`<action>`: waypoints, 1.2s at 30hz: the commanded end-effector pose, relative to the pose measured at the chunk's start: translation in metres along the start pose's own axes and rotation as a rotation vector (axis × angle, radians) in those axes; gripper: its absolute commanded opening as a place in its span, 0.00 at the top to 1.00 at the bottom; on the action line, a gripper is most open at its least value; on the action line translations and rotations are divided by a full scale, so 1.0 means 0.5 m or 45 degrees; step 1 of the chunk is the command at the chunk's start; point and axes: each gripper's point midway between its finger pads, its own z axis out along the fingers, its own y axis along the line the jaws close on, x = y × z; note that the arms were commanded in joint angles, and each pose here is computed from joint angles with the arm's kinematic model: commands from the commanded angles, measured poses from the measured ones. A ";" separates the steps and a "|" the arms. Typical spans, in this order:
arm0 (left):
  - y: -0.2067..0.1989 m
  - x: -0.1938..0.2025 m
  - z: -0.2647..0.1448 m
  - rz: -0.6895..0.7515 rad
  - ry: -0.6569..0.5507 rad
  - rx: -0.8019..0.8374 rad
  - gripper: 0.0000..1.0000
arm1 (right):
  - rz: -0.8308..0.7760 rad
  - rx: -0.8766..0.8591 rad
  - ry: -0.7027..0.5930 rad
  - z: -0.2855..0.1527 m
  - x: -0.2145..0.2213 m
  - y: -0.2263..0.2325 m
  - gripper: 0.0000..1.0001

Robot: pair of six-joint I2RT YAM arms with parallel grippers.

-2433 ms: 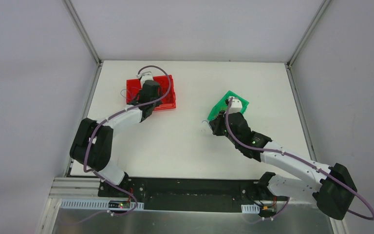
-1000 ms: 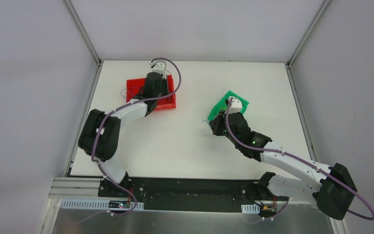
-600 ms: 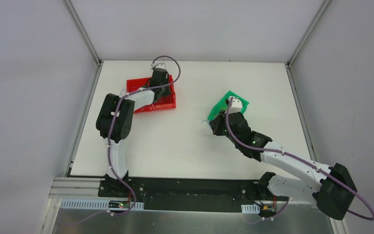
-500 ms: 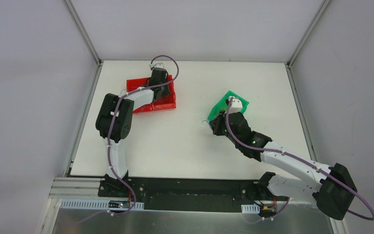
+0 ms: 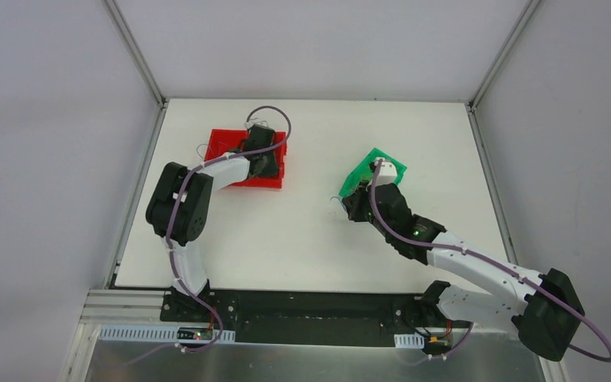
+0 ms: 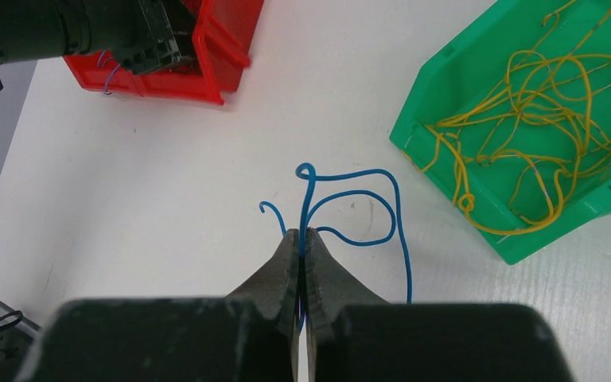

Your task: Untangle the cables

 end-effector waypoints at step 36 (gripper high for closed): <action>-0.089 -0.257 -0.089 0.005 -0.110 -0.044 0.40 | 0.056 -0.046 -0.069 -0.009 -0.030 0.013 1.00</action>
